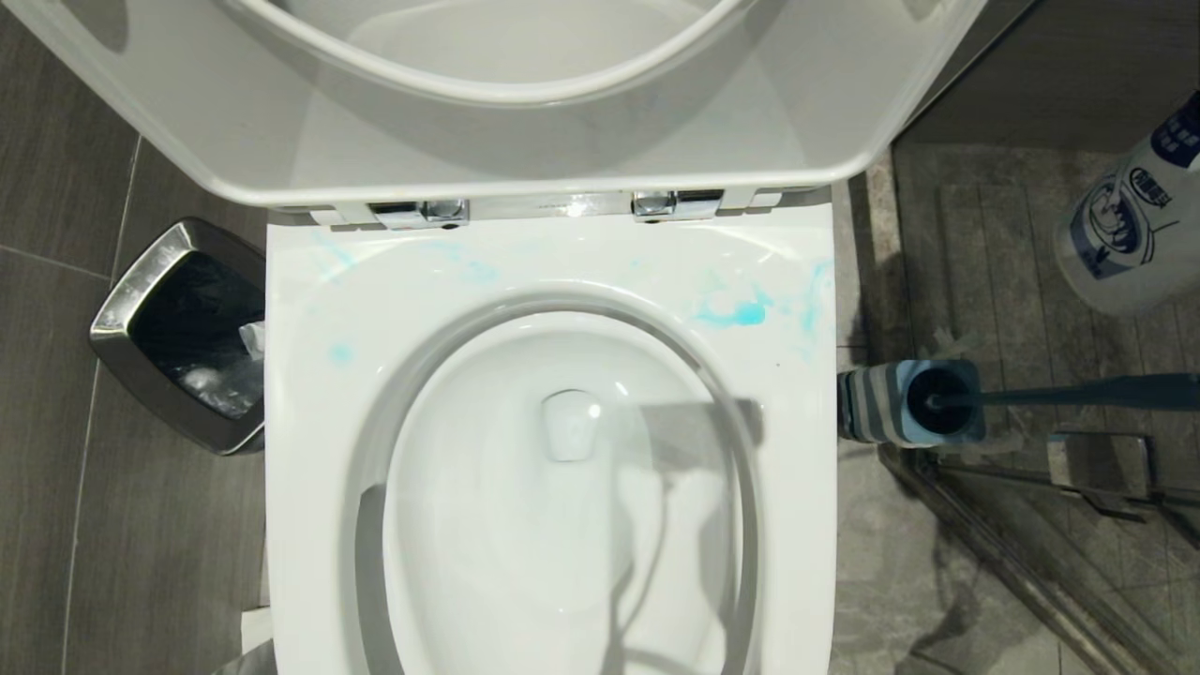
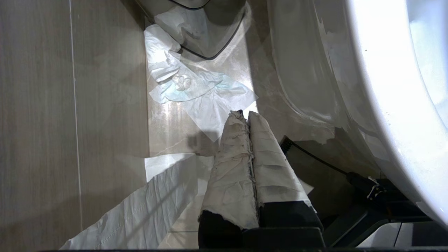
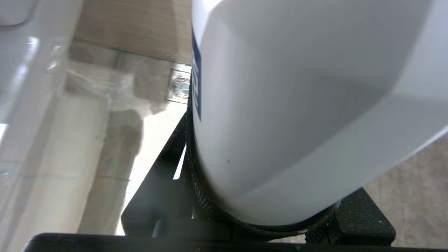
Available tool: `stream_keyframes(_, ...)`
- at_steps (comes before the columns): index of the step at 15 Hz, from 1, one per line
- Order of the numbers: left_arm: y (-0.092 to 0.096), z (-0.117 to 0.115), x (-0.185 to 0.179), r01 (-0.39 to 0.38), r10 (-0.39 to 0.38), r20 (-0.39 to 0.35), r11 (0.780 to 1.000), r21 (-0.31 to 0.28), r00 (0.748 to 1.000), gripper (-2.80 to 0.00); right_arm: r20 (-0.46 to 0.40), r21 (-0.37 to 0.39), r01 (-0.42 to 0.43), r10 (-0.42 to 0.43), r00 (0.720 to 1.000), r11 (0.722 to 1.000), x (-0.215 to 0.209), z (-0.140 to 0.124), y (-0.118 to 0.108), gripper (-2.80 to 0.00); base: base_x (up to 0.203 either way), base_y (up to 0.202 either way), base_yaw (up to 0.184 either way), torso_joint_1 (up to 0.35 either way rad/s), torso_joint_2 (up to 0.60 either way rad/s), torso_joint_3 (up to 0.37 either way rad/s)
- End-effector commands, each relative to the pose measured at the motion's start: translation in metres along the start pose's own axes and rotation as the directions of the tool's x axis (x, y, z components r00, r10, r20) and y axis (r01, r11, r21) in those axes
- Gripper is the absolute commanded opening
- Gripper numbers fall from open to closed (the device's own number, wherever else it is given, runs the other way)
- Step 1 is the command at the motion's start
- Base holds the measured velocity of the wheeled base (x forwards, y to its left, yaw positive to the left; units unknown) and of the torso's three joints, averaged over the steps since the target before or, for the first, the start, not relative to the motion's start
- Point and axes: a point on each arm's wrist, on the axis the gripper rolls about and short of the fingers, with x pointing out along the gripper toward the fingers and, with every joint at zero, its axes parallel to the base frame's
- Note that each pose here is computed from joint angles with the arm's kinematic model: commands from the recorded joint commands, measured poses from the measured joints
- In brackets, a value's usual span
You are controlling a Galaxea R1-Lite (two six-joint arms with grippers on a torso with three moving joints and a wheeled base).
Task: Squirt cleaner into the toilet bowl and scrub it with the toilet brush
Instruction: Pour in the cleaning agent
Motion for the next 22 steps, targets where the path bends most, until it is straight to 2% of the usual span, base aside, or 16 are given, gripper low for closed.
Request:
stream_keyframes(1,0.0,-0.0004,0.0002,0.0,0.0,-0.002,1.0,0.0,1.0,-2.8,0.01,-0.003,0.006,-0.006,1.0,1.0,-0.0035,0.0036,-0.002,-2.8,0.0,0.0,0.0,0.0,0.0,0.0)
stream_keyframes(6,0.0001,-0.0002,0.0002,-0.005,0.005,-0.001,1.0,-0.005,1.0,-2.8,0.013,-0.002,0.012,-0.012,1.0,1.0,-0.0064,0.005,-0.0032,-2.8,0.0,0.0,0.0,0.001,0.0,0.057)
stream_keyframes(22,0.0002,-0.0004,0.0002,-0.008,0.008,-0.002,1.0,-0.008,1.0,-2.8,0.006,-0.03,-0.015,0.016,1.0,0.999,-0.0007,0.0028,0.0016,-2.8,0.0,0.0,0.0,0.001,0.0,0.199)
